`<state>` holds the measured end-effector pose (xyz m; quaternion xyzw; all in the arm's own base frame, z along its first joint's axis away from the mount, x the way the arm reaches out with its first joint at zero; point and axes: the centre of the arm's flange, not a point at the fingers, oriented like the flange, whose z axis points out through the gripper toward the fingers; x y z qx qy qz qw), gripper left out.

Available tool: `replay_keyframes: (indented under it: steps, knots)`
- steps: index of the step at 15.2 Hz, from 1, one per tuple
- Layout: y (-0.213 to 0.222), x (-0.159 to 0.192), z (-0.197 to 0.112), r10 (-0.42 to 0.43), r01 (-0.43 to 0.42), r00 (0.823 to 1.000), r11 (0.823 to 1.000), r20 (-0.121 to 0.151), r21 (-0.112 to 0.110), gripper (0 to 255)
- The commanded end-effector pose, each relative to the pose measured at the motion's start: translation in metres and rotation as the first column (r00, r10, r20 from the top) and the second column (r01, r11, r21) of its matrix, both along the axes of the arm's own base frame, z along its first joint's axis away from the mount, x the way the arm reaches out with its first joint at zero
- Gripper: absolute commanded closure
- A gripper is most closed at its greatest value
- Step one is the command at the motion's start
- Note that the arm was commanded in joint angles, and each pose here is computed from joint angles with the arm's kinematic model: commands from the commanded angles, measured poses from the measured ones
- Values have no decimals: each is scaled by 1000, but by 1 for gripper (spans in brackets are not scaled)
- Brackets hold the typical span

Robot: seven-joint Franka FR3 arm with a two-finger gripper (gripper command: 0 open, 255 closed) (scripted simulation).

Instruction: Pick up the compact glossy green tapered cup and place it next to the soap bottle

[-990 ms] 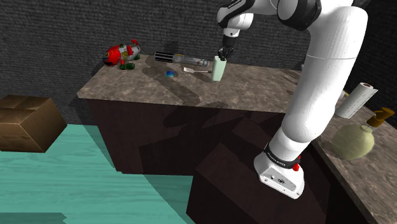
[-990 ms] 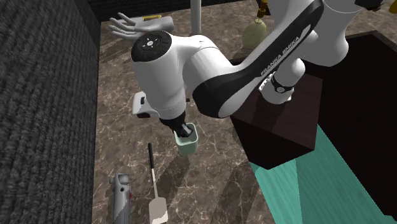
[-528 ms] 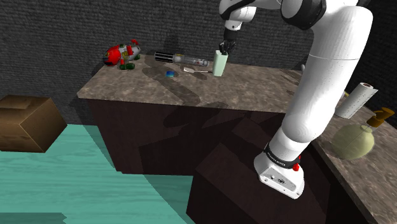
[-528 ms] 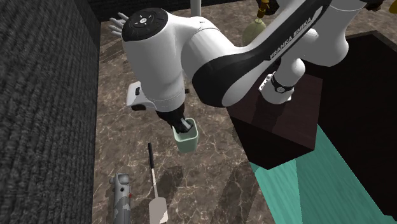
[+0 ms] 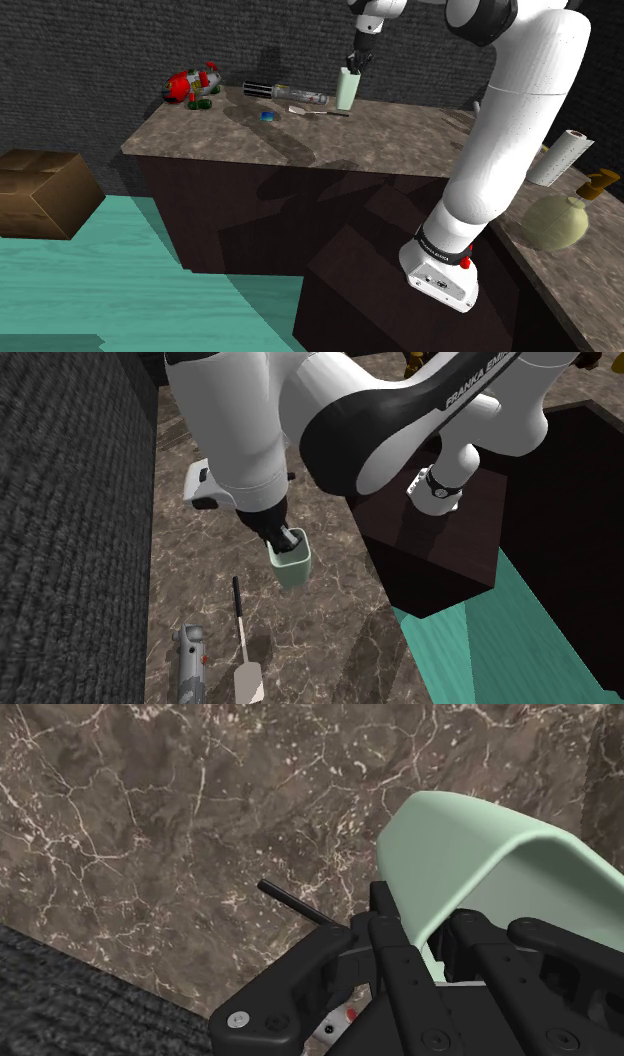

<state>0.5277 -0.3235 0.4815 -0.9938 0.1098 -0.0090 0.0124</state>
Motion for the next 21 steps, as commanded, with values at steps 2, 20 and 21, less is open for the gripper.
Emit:
replay_keyframes:
  steps: [2,20,21]
  knots:
    - [0,-1,16,0,0,1000,1000,0,0,255]
    - [0,-1,111,0,0,1000,1000,0,0,255]
    - [0,-1,116,0,0,1000,1000,0,0,255]
